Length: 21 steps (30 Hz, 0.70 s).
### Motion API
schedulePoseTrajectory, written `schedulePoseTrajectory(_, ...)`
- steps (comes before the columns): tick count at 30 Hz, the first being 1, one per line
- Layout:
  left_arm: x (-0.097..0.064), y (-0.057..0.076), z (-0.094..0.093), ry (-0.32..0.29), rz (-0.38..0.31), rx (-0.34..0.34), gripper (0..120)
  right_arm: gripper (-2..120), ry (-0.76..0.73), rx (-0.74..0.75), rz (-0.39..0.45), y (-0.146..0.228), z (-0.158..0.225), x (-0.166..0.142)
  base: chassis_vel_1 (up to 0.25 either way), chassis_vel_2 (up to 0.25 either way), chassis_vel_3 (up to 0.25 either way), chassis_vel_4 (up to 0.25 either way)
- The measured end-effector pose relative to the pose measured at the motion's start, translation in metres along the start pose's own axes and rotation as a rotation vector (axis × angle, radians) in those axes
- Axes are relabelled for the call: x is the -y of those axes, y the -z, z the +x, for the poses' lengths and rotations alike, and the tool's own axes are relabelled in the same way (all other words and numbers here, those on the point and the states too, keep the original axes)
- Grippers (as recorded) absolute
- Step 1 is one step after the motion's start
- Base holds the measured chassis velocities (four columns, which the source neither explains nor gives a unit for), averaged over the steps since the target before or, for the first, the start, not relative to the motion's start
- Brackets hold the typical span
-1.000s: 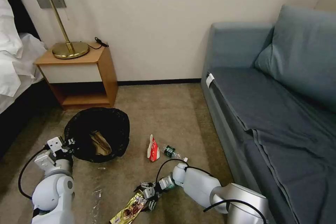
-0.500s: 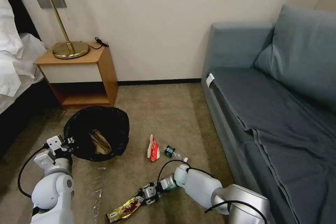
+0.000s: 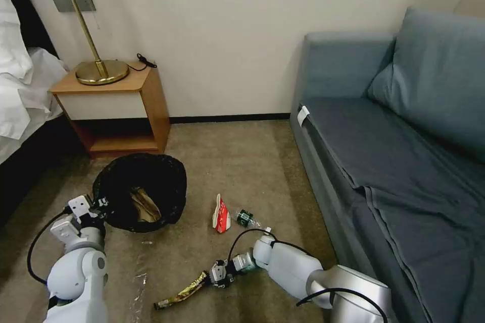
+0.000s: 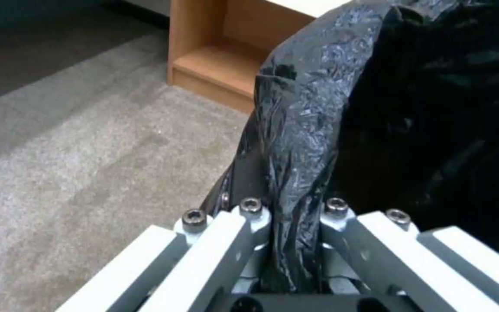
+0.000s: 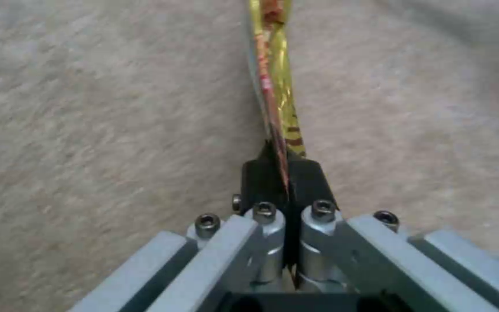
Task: Pick up the trash bin, then pick up the garbage on the floor and place it into the trash bin.
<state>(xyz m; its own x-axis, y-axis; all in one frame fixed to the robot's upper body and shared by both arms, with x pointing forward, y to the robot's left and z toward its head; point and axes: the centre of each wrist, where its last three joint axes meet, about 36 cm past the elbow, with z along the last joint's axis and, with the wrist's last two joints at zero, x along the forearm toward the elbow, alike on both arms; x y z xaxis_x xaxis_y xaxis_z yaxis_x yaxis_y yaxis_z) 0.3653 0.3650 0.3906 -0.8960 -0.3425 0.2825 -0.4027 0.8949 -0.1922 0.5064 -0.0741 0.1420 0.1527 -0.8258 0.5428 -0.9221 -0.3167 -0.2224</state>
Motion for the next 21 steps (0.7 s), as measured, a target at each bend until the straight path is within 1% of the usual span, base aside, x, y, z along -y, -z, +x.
schedulePoseTrajectory(1,0.000,0.000,0.000,0.000,0.000,0.000,3,0,0.000,0.000,0.000,0.000,0.000,0.000,0.000,0.000,0.000,0.000)
schedulePoseTrajectory(3,0.002,0.000,0.000,-0.005,0.000,0.000,3,0,-0.055,0.030,-0.006,0.000,0.007,0.003,0.000,0.000,0.000,0.000)
schedulePoseTrajectory(5,0.002,0.000,-0.001,-0.006,0.000,0.000,3,0,-0.064,0.035,-0.007,0.000,0.008,0.003,0.000,0.000,0.000,0.000)
schedulePoseTrajectory(6,0.003,0.000,-0.001,-0.011,-0.002,0.000,3,0,-0.104,0.055,-0.016,-0.002,0.017,0.004,0.000,0.000,0.000,0.000)
schedulePoseTrajectory(7,0.003,0.000,-0.001,-0.011,-0.002,0.000,3,0,-0.104,0.055,-0.016,-0.002,0.017,0.004,0.000,0.000,0.000,0.000)
schedulePoseTrajectory(9,0.004,0.002,-0.002,-0.016,-0.001,0.001,3,0,-0.158,0.073,-0.032,-0.007,0.033,0.004,0.000,0.000,0.000,0.000)
schedulePoseTrajectory(11,0.004,0.002,-0.002,-0.016,-0.001,0.001,3,0,-0.166,0.075,-0.034,-0.008,0.035,0.004,0.000,0.000,0.000,0.000)
schedulePoseTrajectory(12,0.004,0.003,-0.005,-0.017,0.000,0.002,3,0,-0.215,0.087,-0.051,-0.013,0.048,0.002,0.000,0.000,0.000,0.000)
schedulePoseTrajectory(13,0.004,0.003,-0.005,-0.017,0.000,0.002,3,0,-0.215,0.087,-0.051,-0.013,0.048,0.002,0.000,0.000,0.000,0.000)
schedulePoseTrajectory(15,0.004,0.006,-0.007,-0.020,0.001,0.005,3,0,-0.302,0.115,-0.073,-0.018,0.069,0.002,0.000,0.000,0.000,0.000)
schedulePoseTrajectory(16,0.004,0.006,-0.007,-0.020,0.001,0.005,3,0,-0.302,0.115,-0.073,-0.018,0.069,0.002,0.000,0.000,0.000,0.000)
schedulePoseTrajectory(18,0.003,0.008,-0.010,-0.021,0.003,0.006,3,0,-0.373,0.137,-0.089,-0.022,0.087,0.000,0.000,0.000,0.000,0.000)
schedulePoseTrajectory(21,0.003,0.008,-0.011,-0.022,0.004,0.006,3,0,-0.410,0.151,-0.098,-0.022,0.097,-0.003,0.000,0.000,0.000,0.000)
